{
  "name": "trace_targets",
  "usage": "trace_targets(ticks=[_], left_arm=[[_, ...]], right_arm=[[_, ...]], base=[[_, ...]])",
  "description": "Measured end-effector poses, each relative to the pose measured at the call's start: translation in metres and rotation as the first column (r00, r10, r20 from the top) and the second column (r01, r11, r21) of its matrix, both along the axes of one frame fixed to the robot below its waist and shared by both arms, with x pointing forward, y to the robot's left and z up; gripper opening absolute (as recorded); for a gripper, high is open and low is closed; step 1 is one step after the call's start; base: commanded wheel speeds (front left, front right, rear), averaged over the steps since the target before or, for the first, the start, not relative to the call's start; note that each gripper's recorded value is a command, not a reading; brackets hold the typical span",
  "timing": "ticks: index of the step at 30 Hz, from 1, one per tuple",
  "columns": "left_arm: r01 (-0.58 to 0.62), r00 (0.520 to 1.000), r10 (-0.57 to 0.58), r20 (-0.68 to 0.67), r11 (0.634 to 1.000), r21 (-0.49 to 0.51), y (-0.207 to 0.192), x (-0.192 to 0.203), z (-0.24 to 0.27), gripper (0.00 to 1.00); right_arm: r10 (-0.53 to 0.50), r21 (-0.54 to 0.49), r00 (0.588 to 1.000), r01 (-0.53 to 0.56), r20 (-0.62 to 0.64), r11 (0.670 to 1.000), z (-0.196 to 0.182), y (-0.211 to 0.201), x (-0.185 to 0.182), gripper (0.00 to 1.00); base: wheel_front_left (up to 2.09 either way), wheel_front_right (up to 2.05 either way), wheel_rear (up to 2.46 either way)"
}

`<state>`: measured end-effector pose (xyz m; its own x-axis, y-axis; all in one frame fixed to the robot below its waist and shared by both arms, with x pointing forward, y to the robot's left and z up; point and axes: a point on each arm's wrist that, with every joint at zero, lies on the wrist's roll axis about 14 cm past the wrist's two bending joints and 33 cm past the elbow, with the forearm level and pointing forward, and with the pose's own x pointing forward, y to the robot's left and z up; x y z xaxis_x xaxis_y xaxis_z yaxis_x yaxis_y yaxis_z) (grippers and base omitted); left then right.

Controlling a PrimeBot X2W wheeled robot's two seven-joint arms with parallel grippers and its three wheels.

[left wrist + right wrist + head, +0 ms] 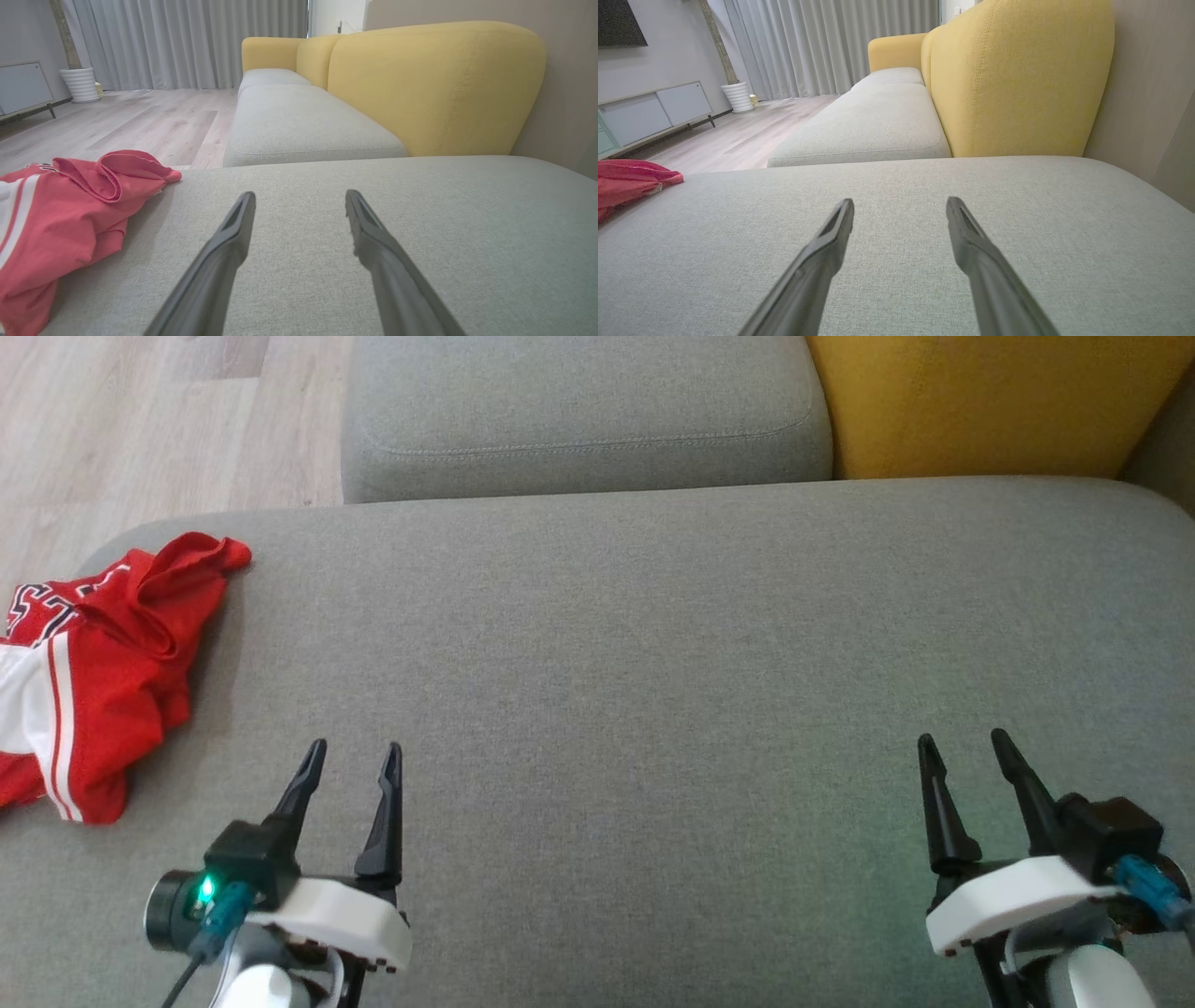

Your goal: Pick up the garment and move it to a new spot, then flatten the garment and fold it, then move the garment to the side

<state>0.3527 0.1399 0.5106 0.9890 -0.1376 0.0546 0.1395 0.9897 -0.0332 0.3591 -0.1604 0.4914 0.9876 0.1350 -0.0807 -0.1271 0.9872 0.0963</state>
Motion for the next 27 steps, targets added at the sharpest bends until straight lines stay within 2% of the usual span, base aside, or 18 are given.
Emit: trace_targets(ticks=[13,27], left_arm=[[-0.005,1.0,0.004,0.008,0.999,0.045,-0.001,-0.006,-0.008,1.0],[-0.02,0.999,0.021,-0.025,0.999,0.034,0.001,-0.006,-0.019,1.0]], right_arm=[[-0.005,-0.067,1.0,0.006,0.018,0.998,0.001,-0.001,0.0,1.0],[-0.017,-0.028,1.0,0.017,-0.002,0.999,-0.006,-0.003,-0.005,1.0]], base=[[0.0,0.0,0.0],[0.0,0.0,0.0]])
